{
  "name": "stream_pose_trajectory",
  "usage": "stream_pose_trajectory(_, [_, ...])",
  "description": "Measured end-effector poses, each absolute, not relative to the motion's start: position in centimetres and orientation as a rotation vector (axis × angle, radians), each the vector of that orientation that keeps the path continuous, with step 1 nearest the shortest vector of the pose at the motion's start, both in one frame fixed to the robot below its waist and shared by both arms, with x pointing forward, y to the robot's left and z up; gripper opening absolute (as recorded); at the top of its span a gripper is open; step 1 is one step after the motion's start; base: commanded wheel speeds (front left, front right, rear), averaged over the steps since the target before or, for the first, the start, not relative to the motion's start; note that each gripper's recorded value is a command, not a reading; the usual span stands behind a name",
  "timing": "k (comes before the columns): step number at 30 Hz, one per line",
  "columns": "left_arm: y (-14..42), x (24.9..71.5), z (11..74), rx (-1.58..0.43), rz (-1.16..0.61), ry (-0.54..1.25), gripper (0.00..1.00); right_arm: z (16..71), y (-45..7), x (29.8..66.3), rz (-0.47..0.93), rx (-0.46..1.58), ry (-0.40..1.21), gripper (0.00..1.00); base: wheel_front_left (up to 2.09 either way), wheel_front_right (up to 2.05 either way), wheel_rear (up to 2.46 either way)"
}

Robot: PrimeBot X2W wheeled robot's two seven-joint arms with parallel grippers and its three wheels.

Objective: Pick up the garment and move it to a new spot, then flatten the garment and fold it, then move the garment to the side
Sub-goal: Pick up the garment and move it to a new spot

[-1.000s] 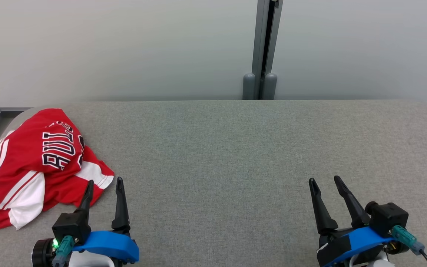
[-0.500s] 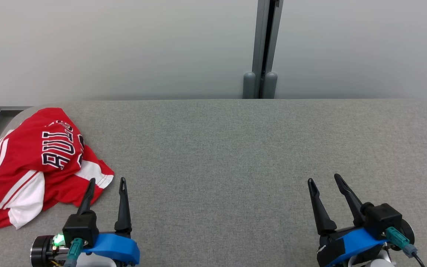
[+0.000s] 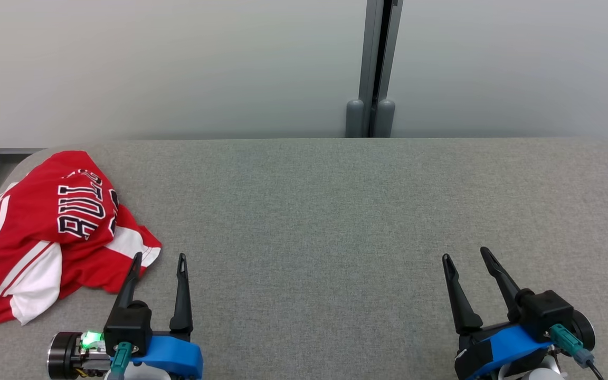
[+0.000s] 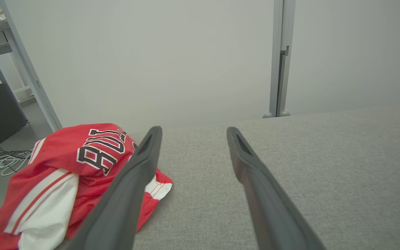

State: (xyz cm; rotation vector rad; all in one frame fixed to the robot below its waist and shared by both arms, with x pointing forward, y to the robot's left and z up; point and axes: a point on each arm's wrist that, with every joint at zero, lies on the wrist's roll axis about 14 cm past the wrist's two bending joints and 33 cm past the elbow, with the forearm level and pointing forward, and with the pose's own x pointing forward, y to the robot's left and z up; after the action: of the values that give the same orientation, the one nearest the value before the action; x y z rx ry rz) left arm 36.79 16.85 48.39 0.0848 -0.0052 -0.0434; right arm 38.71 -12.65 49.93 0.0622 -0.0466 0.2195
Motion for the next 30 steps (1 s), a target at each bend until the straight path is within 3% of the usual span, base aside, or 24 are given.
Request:
stream_pose_trajectory(20, [17.6,36.8,48.4,0.086,-0.019,-0.002,1.0,49.7,-12.0,39.0,0.239,0.068,-0.039,1.0,0.0,0.0,0.0])
stream_pose_trajectory(30, [21.0,35.4,48.9,0.1,0.072,-0.013,1.0,49.9,-9.2,39.7,0.317,0.077,-0.043,1.0,0.0,0.0,0.0])
